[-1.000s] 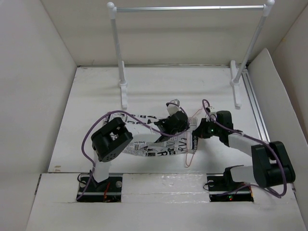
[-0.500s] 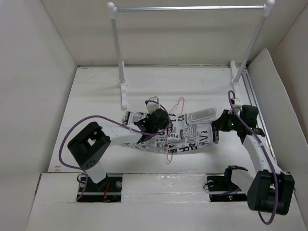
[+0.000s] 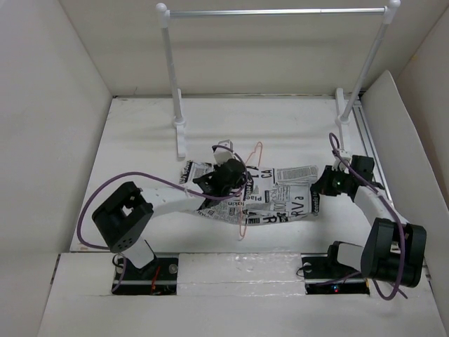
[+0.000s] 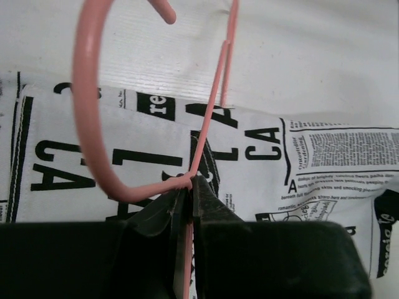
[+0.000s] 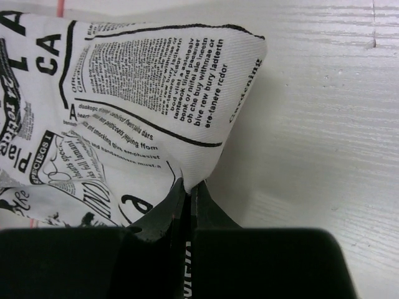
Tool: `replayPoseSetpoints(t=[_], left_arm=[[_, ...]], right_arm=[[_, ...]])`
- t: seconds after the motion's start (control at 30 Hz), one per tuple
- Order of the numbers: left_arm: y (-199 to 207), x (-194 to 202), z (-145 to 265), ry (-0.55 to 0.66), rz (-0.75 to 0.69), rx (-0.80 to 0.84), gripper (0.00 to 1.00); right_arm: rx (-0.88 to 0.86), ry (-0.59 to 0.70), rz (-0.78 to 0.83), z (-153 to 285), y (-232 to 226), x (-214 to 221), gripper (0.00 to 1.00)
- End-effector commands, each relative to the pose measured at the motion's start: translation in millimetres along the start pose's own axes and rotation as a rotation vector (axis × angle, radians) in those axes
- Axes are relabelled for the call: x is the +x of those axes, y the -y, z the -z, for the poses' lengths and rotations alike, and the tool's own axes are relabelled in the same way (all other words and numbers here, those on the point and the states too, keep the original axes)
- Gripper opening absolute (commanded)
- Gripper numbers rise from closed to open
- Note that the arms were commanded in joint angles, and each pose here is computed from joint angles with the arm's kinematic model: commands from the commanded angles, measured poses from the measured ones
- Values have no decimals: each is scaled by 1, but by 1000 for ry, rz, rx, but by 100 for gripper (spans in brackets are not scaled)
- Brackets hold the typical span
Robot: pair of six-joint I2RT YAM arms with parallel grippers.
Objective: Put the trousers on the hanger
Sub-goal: Place the trousers on the hanger, then place the hanger at the clothesline.
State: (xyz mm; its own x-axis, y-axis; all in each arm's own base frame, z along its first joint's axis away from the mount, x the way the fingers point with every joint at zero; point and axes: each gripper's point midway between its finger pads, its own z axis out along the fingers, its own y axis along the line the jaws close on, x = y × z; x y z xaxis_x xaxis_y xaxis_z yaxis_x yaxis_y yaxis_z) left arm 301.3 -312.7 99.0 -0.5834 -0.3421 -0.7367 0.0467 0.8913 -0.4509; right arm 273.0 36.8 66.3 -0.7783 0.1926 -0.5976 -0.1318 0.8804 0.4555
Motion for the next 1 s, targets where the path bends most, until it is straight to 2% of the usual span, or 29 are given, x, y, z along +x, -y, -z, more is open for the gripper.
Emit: replayPoseSetpoints(t=[0.0, 0.13, 0.2, 0.27, 0.33, 0.37, 0.4, 0.47, 0.5, 0.57, 0.6, 0.63, 0.73, 0.83, 0.9, 0.97], left_arm=[[36, -44, 22, 93, -3, 65, 0], [56, -71, 39, 141, 44, 130, 0], [72, -92, 54, 170, 63, 182, 0], [77, -104, 63, 200, 43, 173, 0], [88, -126, 75, 243, 34, 197, 0], [92, -131, 80, 251, 35, 215, 0], [103, -141, 89, 260, 42, 253, 0], [111, -150, 97, 251, 19, 264, 0], [128, -169, 110, 270, 24, 307, 0], [137, -183, 121, 271, -23, 314, 0], [155, -208, 136, 307, -18, 357, 0], [162, -217, 143, 315, -30, 365, 0], [183, -245, 161, 346, -79, 397, 0], [199, -257, 168, 348, -108, 431, 0], [204, -258, 169, 344, -110, 443, 0], [206, -257, 168, 337, -116, 450, 0]], right_arm=[[-4, 30, 63, -4, 4, -13, 0], [-20, 5, 41, -9, 5, -4, 0], [-17, 24, 50, -3, 1, -10, 6], [-13, 38, 70, 6, -4, -16, 20], [-16, 38, 84, 19, -13, -26, 29], [-28, 37, 111, 24, -22, -30, 43], [-39, 85, 173, 38, -38, -52, 50], [-34, 79, 202, 59, -56, -60, 65], [-43, 124, 243, 76, -72, -73, 67], [-91, 219, 315, 112, -118, -107, 72], [-112, 256, 341, 126, -136, -117, 74], [-176, 308, 399, 147, -171, -131, 75], [-339, 415, 394, 177, -233, -151, 77], [-590, 444, 345, 183, -306, -152, 79], [-623, 457, 354, 182, -317, -157, 79], [-692, 417, 356, 171, -339, -152, 80]])
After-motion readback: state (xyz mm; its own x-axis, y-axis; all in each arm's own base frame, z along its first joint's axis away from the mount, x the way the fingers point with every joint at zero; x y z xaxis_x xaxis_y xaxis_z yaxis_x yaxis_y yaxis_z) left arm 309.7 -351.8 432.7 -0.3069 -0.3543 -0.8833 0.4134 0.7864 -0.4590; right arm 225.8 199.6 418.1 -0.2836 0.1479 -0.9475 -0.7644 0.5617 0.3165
